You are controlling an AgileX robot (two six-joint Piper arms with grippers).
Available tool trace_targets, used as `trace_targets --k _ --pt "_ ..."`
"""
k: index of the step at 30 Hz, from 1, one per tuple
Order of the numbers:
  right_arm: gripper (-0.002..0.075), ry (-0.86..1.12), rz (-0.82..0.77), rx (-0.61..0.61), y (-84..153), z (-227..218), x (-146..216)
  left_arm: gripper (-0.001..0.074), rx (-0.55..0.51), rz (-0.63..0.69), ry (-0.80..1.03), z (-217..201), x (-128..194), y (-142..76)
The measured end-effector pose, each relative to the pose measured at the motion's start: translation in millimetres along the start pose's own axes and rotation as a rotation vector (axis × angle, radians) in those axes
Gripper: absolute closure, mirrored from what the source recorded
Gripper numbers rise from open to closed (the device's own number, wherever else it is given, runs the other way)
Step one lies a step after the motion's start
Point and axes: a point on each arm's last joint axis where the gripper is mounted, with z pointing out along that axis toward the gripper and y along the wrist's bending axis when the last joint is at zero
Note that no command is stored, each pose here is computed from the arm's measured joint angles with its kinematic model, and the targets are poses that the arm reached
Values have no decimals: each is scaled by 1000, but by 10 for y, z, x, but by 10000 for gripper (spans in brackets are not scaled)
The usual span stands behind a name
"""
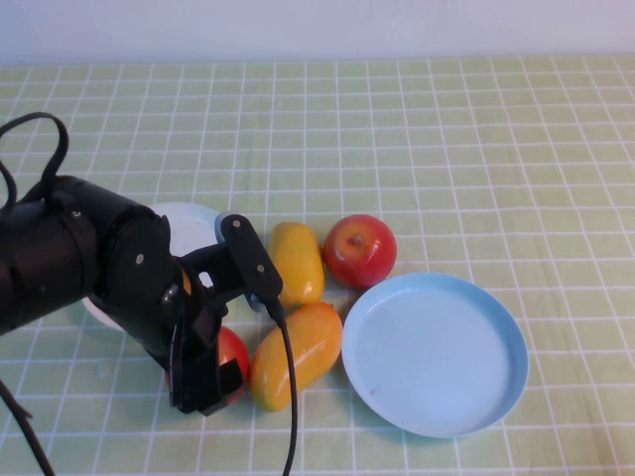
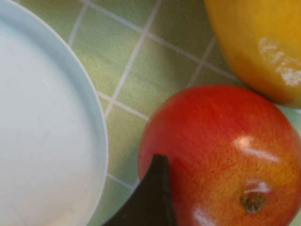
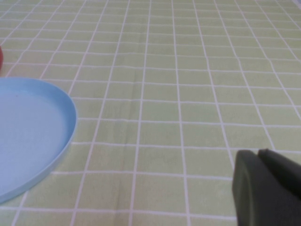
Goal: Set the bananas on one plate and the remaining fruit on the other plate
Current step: Put one type of fruit in the left plate
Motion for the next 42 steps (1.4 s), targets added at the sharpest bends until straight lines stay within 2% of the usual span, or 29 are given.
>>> trace_targets --k 13,15,21,33,37,42 --pt "742 0 0 0 0 0 0 69 0 2 3 0 2 0" --pt "742 0 -2 0 0 0 0 88 -2 5 6 0 6 2" --pt "742 0 -2 0 0 0 0 240 1 7 15 0 14 -1" --pt "742 0 -2 0 0 0 0 253 -3 14 24 -67 10 12" --pt "742 0 -2 0 0 0 0 256 -75 -4 -47 -390 -49 147" --pt "742 0 -2 0 0 0 0 258 -143 -112 -103 -613 -42 371"
